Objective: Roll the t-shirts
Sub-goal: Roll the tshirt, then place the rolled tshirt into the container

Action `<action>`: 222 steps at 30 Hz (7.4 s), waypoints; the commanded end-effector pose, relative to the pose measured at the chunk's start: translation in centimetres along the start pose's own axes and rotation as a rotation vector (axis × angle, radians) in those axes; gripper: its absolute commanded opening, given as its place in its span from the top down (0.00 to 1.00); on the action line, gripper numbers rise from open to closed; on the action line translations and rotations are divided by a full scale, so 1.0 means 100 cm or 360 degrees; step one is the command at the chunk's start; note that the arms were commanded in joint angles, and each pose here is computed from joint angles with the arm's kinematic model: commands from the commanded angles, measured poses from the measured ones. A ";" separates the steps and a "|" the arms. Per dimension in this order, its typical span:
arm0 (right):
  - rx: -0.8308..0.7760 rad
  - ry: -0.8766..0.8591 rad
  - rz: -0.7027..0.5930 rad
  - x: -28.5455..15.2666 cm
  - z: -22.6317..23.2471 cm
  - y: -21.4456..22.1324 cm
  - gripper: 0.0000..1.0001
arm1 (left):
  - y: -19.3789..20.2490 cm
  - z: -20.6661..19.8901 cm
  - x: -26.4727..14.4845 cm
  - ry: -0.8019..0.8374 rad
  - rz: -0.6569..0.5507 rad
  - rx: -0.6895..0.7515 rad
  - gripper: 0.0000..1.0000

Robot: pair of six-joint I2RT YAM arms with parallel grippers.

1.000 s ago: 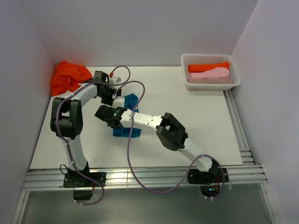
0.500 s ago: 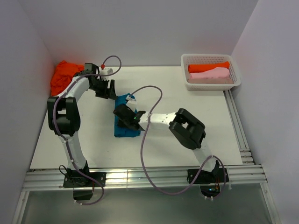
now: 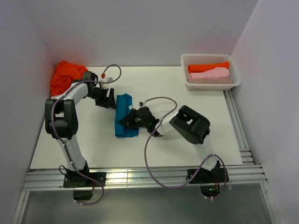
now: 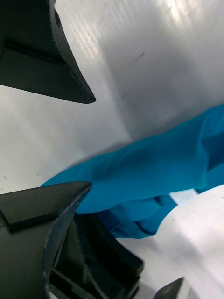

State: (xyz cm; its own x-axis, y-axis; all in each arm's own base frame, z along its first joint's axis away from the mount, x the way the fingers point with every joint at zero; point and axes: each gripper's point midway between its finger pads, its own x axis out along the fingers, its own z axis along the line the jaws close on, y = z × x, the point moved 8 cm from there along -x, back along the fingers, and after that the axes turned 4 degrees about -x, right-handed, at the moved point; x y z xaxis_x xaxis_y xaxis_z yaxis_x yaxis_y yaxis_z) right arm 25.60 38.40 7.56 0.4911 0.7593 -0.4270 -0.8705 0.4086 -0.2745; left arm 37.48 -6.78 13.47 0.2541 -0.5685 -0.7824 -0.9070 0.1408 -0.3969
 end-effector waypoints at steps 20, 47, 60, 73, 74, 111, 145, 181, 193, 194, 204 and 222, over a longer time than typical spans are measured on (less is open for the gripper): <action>0.0064 0.0169 -0.0192 -0.018 -0.001 -0.018 0.49 | 0.020 -0.014 0.052 -0.0278 0.0061 0.0159 0.28; -0.0855 0.1294 -0.0424 0.009 0.074 0.012 0.44 | 0.006 -0.017 0.056 -0.0276 0.0079 0.0166 0.28; -0.0953 0.1418 -0.0369 0.014 0.060 0.022 0.44 | 0.006 -0.020 0.057 -0.0251 0.0096 0.0179 0.27; -0.1150 0.1496 -0.0281 0.021 0.052 0.031 0.41 | 0.005 -0.021 0.058 -0.0234 0.0109 0.0185 0.27; -0.1157 0.1510 -0.0264 0.022 0.049 0.032 0.41 | 0.005 -0.022 0.057 -0.0234 0.0110 0.0190 0.27; -0.0553 0.0959 0.0137 0.003 0.002 0.009 0.71 | -0.081 -0.050 -0.014 0.0005 -0.0119 0.0217 0.21; -0.0018 0.0479 -0.0284 -0.027 0.007 -0.009 0.40 | 0.009 -0.004 0.059 -0.0253 0.0230 0.0293 0.25; 0.0060 0.0485 -0.0316 0.006 -0.040 -0.027 0.44 | 0.017 -0.010 0.070 -0.0186 0.0331 0.0316 0.27; 0.0116 0.0549 -0.0291 0.009 -0.050 -0.026 1.00 | -0.013 -0.021 0.047 -0.0182 0.0193 0.0337 0.23; 0.0115 0.0557 -0.0293 0.008 -0.050 -0.026 1.00 | -0.022 -0.020 0.040 -0.0183 0.0151 0.0322 0.23; 0.0166 0.0406 -0.0343 -0.003 -0.034 -0.037 1.00 | -0.093 -0.036 -0.062 -0.0144 -0.0303 0.0304 0.23; 0.0215 0.0152 -0.0607 -0.032 0.016 -0.084 1.00 | -0.073 -0.045 -0.089 -0.0074 -0.0342 0.0336 0.23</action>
State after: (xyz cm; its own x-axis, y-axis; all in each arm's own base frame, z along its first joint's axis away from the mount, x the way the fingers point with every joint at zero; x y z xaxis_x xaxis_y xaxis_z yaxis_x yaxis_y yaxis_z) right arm 29.94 34.07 8.29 0.7010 0.5243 -0.4834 -0.6913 0.6660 -0.2802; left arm 41.27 -6.29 23.51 0.4315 -0.5360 -0.7256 -0.7807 0.1812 -0.5981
